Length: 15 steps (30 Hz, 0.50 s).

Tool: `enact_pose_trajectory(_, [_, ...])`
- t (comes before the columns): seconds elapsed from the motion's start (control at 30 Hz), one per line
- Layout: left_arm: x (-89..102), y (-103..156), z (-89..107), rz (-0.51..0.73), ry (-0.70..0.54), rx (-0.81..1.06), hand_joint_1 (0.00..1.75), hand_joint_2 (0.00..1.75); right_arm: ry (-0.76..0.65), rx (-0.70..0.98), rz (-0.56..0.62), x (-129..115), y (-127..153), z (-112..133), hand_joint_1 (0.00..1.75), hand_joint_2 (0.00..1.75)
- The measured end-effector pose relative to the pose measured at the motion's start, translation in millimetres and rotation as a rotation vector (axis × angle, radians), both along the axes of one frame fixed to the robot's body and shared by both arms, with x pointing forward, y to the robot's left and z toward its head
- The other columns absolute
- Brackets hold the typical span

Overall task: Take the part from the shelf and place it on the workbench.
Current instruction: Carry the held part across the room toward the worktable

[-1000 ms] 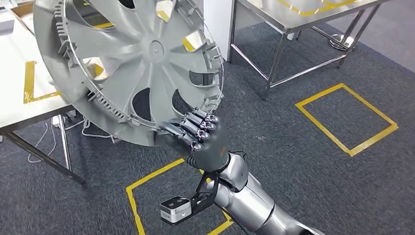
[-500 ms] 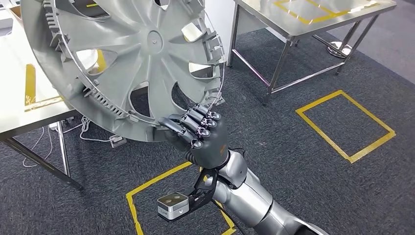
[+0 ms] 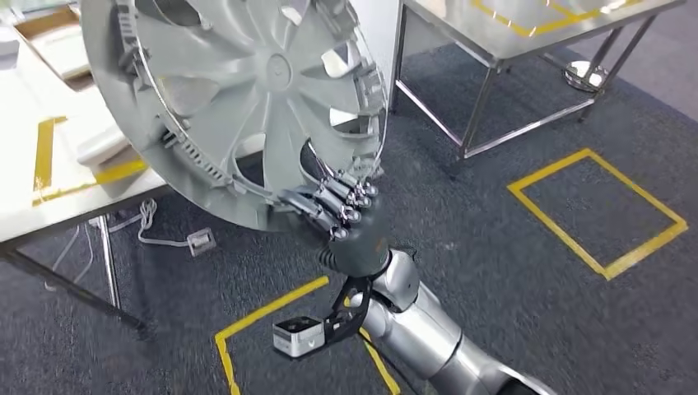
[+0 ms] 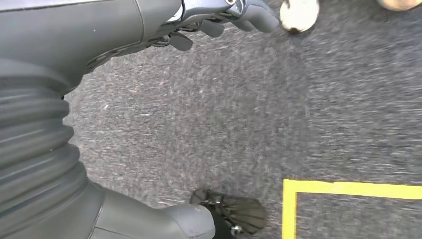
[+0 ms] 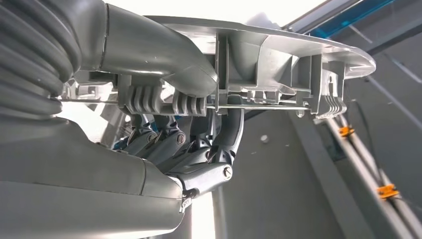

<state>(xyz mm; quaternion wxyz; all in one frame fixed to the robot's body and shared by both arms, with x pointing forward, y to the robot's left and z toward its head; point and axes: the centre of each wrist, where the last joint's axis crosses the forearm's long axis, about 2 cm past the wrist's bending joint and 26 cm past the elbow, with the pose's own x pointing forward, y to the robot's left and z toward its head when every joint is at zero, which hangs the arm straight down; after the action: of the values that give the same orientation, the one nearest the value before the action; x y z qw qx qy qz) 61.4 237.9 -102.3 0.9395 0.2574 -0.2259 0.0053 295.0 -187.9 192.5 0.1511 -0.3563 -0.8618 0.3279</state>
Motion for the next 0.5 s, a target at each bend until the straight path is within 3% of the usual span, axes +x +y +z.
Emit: enact_pose_trajectory(0.5, [0.4,1.4,0.0,0.012,0.016,0.007,0.00,1.75,-0.007,-0.007,0.008,3.5,-0.2,1.6,1.75,1.75])
